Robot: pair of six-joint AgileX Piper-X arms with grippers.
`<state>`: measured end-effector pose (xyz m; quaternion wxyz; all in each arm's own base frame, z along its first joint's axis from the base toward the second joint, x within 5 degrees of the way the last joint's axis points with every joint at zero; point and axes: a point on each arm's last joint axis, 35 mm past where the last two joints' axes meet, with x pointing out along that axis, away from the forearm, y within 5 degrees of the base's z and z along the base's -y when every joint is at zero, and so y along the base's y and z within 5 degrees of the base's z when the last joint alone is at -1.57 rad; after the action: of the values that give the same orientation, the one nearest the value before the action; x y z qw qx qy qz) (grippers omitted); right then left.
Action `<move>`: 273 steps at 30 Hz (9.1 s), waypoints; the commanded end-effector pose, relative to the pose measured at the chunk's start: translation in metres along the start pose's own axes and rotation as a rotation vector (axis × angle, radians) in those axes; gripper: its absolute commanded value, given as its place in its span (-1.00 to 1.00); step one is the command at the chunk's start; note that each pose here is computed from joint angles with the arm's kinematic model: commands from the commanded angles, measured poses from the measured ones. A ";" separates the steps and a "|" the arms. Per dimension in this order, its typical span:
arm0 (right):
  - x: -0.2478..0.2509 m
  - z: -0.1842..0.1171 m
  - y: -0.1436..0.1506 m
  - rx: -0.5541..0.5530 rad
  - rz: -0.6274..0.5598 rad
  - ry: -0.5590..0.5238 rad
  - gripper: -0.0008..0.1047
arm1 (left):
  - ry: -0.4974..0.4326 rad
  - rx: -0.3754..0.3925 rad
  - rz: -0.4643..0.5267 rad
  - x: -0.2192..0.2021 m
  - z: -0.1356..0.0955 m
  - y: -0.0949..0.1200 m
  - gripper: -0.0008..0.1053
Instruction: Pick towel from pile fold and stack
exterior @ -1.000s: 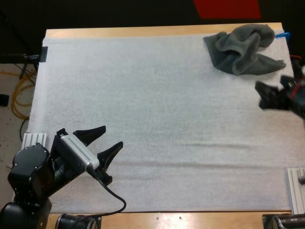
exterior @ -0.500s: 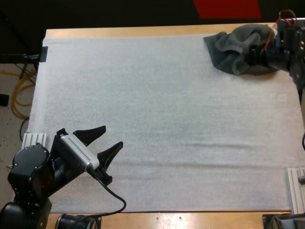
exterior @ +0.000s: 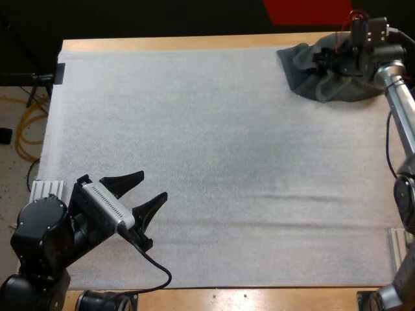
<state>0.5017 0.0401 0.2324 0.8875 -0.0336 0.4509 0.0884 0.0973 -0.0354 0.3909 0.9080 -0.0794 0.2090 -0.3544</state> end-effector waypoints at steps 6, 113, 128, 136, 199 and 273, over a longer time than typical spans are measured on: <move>0.027 -0.008 -0.001 0.162 0.010 0.044 -0.42 | -0.009 -0.022 -0.013 0.000 0.003 -0.001 0.06; -0.238 -0.089 0.192 -0.534 0.366 0.020 0.11 | 0.026 -0.046 -0.010 0.000 -0.002 -0.001 0.06; -0.181 -0.158 0.112 -0.154 0.336 0.162 0.10 | 0.082 -0.085 -0.004 -0.001 -0.009 -0.001 0.06; -0.130 -0.186 0.106 -0.002 0.411 0.217 0.10 | 0.099 -0.097 -0.003 -0.001 -0.011 -0.001 0.06; -0.084 -0.188 0.120 0.097 0.770 0.083 -0.99 | 0.095 -0.095 -0.003 -0.001 -0.011 -0.001 0.06; -0.177 -0.082 0.209 -0.629 0.221 0.112 0.01 | 0.104 -0.129 -0.112 -0.001 -0.011 -0.005 0.06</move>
<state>0.2975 0.2143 0.3257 0.7934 -0.2580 0.4526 0.3147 0.0889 -0.0373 0.3805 0.8688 -0.1279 0.2769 -0.3901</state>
